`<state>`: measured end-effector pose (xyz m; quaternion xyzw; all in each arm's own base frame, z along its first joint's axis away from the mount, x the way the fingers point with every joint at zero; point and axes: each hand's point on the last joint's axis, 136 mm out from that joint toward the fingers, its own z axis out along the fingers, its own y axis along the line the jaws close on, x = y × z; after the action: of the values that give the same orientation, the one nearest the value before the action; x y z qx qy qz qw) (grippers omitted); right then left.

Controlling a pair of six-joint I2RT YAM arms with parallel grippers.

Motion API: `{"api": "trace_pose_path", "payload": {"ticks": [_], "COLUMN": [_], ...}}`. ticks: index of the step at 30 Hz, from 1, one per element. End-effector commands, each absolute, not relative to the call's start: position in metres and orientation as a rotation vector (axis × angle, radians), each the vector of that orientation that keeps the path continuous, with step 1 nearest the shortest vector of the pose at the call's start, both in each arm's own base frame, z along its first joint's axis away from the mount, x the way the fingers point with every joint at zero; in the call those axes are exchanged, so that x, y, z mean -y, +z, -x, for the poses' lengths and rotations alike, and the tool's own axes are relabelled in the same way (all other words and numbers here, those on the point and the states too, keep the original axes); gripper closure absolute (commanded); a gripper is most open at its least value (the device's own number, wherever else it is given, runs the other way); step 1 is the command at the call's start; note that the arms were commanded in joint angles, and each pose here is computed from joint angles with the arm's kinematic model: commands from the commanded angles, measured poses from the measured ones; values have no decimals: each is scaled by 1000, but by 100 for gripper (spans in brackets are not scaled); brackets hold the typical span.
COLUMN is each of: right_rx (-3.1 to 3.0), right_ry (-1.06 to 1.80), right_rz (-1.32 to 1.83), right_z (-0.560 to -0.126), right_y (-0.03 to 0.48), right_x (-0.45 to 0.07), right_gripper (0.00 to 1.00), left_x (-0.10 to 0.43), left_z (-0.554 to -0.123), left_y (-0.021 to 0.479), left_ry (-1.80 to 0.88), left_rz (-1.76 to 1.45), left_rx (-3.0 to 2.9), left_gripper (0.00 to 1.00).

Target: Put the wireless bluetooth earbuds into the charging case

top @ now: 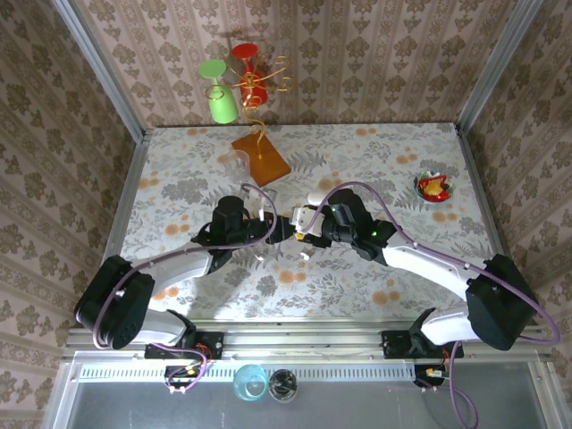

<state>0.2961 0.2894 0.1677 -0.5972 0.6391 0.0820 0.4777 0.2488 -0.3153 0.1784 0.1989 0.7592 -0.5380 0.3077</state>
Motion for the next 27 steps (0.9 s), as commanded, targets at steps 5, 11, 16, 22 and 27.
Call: {"api": "trace_pose_path", "payload": {"ticks": [5,11,16,22,27], "right_rx": [-1524,-1494,-1451,-1495,-1547], "right_ry": [220,432,649,881,1097], "right_rz": [1412,1372,1260,1083,1090], "right_z": [-302,-284,-268,-262,-245], "right_y": [178,199,229,262,273], "right_x": [-296,-297,-290,-265,-262], "right_gripper": [50,22,17,19,23], "left_x": [325,323,321,302,308], "left_z": [-242,-244,-240,-226,-208], "left_y": [201,212,229,247,251], "left_ry": [-1503,-1466,-1388,-1293,-1323], "left_rz": [-600,-659,-791,-881,-1042], "left_rx": [-1888,-1777,-1591,-1276,-1175], "left_gripper": [91,92,92,97,96]}}
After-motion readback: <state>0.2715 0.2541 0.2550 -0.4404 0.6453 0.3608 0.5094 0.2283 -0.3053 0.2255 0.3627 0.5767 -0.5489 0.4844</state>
